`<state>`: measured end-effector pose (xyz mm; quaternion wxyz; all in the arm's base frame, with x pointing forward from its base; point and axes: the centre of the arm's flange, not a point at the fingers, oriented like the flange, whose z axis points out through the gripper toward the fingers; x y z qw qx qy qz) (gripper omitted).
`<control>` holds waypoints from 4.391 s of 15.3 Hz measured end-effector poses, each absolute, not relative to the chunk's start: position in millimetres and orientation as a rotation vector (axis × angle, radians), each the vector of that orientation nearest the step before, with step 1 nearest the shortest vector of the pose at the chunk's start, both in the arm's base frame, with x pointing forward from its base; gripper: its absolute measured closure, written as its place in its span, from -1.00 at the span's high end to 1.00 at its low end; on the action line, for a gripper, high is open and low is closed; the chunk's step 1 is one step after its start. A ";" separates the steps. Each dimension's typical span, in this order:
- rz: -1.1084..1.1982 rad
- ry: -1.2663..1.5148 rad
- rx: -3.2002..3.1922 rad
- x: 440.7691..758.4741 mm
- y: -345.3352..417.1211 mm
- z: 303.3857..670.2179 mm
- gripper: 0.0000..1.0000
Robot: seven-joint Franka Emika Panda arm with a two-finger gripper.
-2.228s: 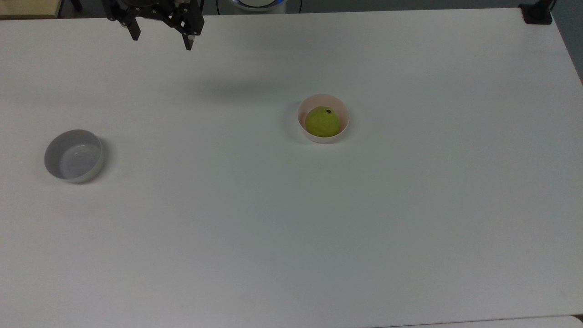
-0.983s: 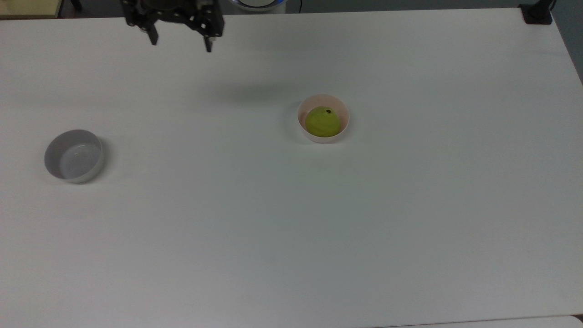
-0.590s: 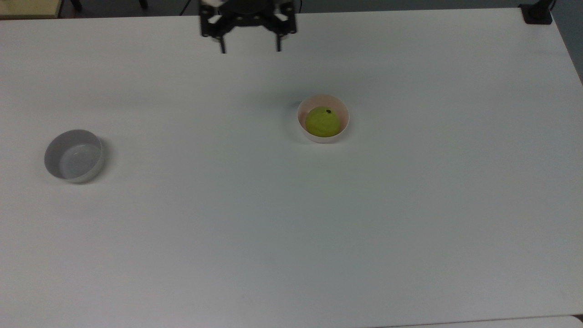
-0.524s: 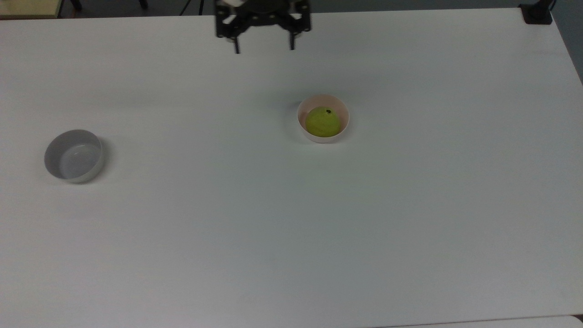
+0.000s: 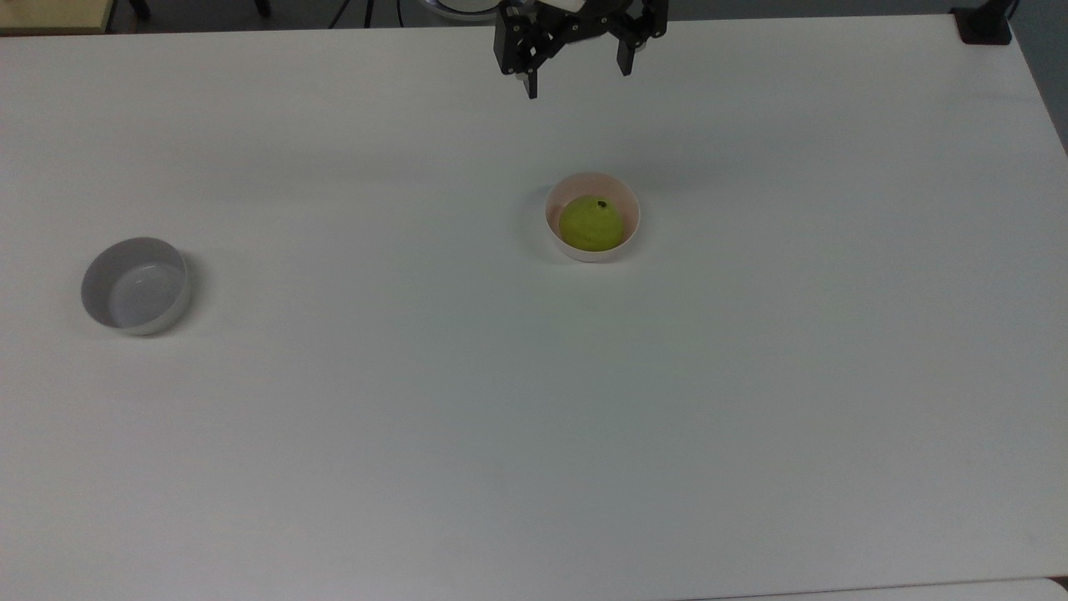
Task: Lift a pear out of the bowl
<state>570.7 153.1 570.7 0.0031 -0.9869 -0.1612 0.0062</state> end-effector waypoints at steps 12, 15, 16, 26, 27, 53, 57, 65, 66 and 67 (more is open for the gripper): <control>0.165 -0.738 -3.123 597.4 207.6 413.9 0.99; 0.182 -0.810 -3.134 595.6 212.9 377.0 0.96; 0.196 -0.834 -3.139 592.0 214.3 363.5 0.95; 0.283 -0.929 -3.140 586.0 211.5 329.2 0.49; 0.282 -0.932 -3.141 586.0 211.6 329.7 0.41; 0.066 -0.583 -3.166 600.6 23.5 492.3 0.37; 0.039 -0.451 -3.187 599.3 -65.5 505.0 0.37; 0.134 -0.460 -3.179 608.0 -66.7 468.7 0.37; 0.160 -0.463 -3.178 611.0 -65.8 456.7 0.37; 0.182 -0.467 -3.177 614.4 -65.1 444.2 0.37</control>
